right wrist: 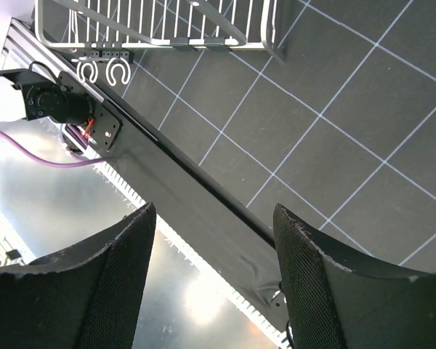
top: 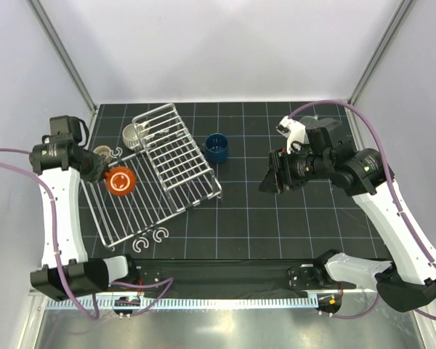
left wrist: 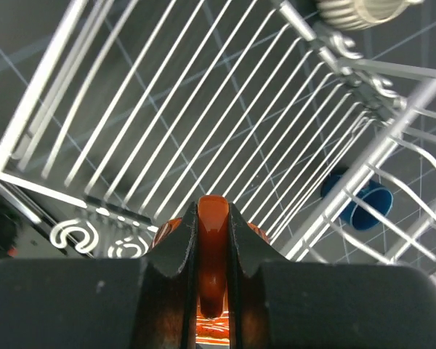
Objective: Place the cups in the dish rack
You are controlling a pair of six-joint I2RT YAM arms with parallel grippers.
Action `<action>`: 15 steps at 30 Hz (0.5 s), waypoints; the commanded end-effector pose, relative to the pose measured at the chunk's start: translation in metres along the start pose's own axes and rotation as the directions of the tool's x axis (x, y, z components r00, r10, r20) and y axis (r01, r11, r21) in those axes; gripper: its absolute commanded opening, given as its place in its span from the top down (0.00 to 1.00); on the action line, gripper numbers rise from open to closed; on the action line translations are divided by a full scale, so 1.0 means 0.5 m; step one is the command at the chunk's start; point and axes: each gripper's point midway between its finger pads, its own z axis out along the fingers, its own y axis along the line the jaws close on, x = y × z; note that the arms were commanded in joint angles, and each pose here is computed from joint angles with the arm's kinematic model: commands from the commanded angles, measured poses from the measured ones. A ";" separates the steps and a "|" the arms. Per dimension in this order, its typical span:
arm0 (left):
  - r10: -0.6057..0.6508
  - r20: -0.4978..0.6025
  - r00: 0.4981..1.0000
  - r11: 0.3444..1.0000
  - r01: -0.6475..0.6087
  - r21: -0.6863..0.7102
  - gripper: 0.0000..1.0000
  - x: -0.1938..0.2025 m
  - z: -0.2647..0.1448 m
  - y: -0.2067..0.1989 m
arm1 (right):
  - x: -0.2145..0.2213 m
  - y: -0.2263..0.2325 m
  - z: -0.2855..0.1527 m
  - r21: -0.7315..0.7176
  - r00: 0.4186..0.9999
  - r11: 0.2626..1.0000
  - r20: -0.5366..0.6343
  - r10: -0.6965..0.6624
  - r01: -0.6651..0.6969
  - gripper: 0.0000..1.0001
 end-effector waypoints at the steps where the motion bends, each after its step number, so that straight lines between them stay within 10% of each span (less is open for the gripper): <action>1: -0.119 -0.093 0.989 0.993 0.120 0.005 1.00 0.027 0.031 -0.022 | -0.008 -0.003 -0.008 0.010 0.999 0.999 0.022 -0.038 0.038 0.33; 15: -0.304 -0.261 0.916 0.949 0.267 -0.167 1.00 0.115 0.235 -0.042 | 0.006 -0.024 -0.025 0.087 0.998 0.994 0.027 -0.062 0.059 0.33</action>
